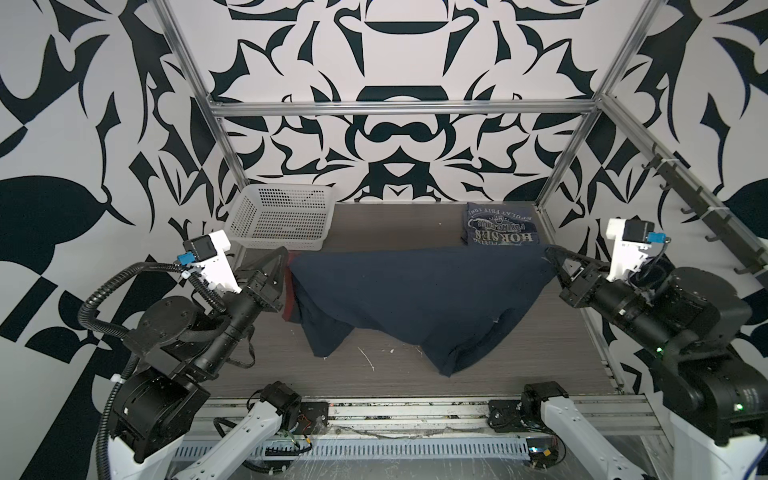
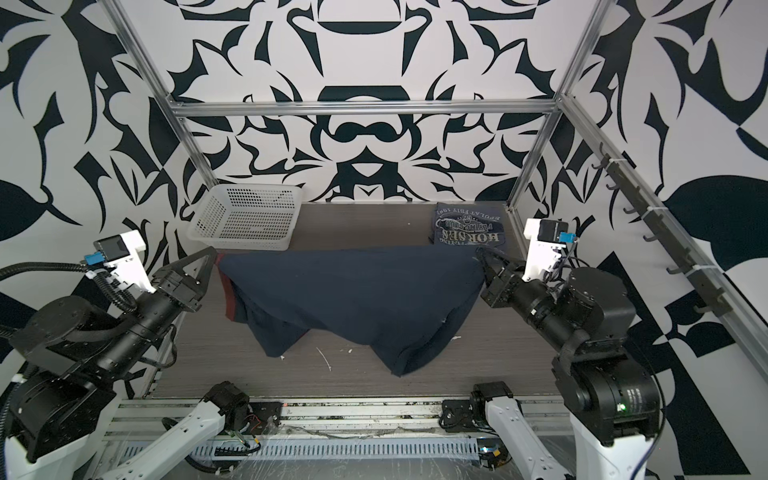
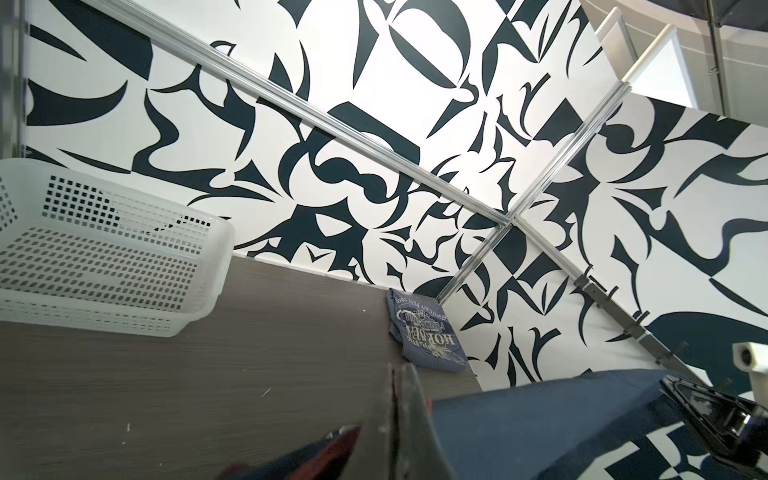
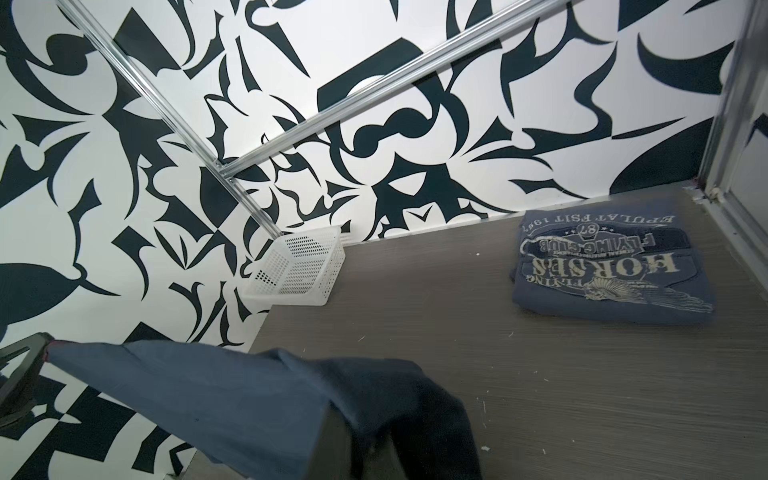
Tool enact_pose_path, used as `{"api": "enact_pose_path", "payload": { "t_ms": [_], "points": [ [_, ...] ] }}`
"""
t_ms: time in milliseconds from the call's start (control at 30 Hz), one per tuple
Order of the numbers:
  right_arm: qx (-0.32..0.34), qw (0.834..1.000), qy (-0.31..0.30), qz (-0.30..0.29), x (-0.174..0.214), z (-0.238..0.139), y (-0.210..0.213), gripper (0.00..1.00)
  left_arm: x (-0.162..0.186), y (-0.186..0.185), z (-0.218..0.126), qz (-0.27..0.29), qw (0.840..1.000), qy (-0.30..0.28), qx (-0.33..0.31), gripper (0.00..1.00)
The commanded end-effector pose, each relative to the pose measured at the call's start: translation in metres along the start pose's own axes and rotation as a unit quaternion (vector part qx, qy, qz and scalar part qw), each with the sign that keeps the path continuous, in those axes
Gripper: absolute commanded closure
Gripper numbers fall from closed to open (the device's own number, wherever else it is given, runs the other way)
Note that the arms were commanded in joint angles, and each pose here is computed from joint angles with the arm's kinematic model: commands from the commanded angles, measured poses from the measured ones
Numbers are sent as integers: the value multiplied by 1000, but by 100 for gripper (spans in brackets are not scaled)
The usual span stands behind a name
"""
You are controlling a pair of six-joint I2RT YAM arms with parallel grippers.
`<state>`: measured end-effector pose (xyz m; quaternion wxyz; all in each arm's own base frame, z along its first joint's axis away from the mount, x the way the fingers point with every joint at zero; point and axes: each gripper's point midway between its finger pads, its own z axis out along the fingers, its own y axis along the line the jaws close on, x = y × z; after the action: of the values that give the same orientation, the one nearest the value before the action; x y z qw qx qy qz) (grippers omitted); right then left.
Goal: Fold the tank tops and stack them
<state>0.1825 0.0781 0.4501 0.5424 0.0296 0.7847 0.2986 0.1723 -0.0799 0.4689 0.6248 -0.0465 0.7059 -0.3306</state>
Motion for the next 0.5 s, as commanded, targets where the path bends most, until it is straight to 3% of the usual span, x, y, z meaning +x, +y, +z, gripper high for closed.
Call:
{"api": "enact_pose_path", "payload": {
  "t_ms": [0, 133, 200, 267, 333, 400, 467],
  "points": [
    [20, 999, 28, 27, 15, 29, -22, 100, 30, 28, 26, 25, 997, 46, -65, 100],
    [85, 992, 80, 56, 51, 80, -74, 100, 96, 66, 80, 48, 972, 168, -158, 100],
    [116, 984, 116, 73, 72, 108, -101, 100, 131, 95, 100, 53, 942, 233, -234, 100],
    [136, 975, 151, 93, 90, 130, -120, 100, 160, 110, 116, 63, 914, 295, -273, 100],
    [141, 968, 179, 107, 102, 146, -129, 100, 177, 118, 126, 58, 896, 327, -295, 100],
    [124, 968, 190, 110, 104, 155, -126, 100, 176, 113, 131, 52, 900, 324, -286, 100],
    [106, 972, 180, 103, 94, 153, -115, 100, 160, 99, 130, 40, 924, 288, -248, 100]
  ]
}}
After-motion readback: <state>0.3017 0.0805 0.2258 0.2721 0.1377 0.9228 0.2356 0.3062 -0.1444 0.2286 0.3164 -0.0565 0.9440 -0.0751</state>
